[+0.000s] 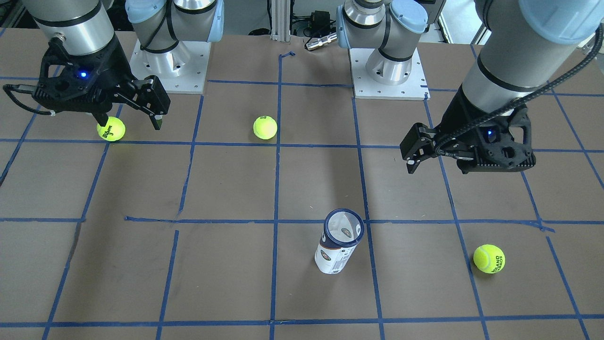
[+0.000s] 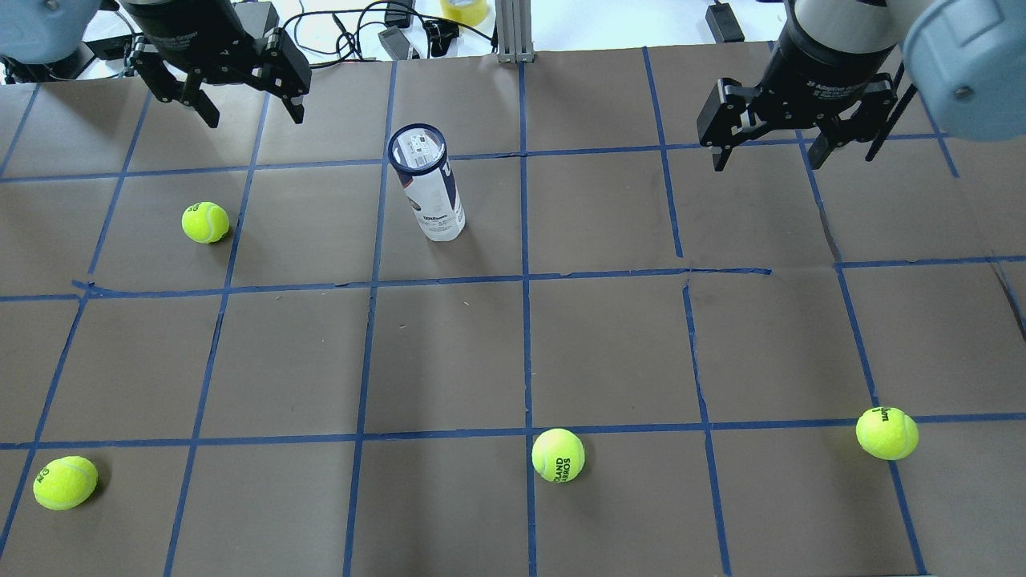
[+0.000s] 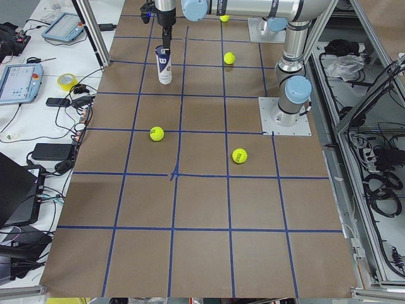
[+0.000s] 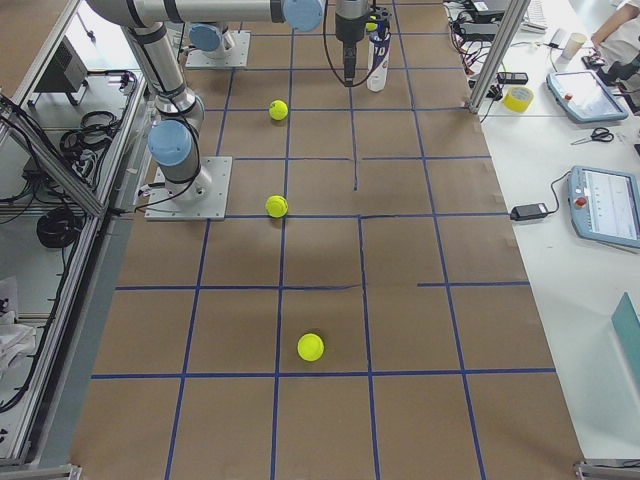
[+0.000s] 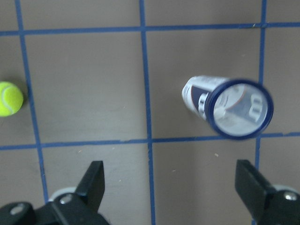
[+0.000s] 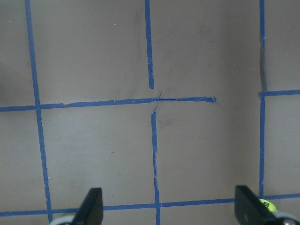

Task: Lift up tennis ball bucket

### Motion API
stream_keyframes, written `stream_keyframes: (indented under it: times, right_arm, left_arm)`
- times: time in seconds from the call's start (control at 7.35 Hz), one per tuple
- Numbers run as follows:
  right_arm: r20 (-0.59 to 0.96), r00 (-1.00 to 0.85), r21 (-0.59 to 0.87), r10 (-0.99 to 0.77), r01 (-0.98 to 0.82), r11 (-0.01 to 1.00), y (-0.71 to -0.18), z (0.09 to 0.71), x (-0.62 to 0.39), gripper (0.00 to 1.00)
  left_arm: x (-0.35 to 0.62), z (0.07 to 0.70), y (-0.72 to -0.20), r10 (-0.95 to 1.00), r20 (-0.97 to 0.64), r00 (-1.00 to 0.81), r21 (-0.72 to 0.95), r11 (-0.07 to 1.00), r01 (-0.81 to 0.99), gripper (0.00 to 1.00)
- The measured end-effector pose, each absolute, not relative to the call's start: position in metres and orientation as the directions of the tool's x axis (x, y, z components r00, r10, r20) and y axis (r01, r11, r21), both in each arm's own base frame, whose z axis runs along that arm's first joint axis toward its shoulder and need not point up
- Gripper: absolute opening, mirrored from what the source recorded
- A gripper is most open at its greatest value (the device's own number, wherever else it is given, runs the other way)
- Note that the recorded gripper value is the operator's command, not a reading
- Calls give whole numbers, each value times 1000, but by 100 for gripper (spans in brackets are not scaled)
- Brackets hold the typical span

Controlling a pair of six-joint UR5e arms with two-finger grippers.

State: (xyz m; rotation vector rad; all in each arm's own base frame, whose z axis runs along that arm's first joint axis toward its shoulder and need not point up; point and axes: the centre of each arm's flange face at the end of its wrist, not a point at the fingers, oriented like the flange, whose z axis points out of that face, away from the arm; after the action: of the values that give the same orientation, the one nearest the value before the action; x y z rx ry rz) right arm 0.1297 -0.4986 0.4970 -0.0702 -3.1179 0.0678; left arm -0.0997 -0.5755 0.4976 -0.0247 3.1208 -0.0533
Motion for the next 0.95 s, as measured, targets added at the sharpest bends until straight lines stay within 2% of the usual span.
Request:
stream_keyframes:
  times: [0.68, 0.95]
  right_arm:
    - [21, -999, -45, 44, 43, 998, -499, 497, 130, 100]
    - [21, -998, -58, 52, 51, 997, -493, 505, 130, 100]
  left_arm:
    - [-87, 496, -524, 28, 8, -1000, -32, 999, 28, 100]
    - [-85, 497, -518, 24, 16, -1000, -33, 999, 24, 100]
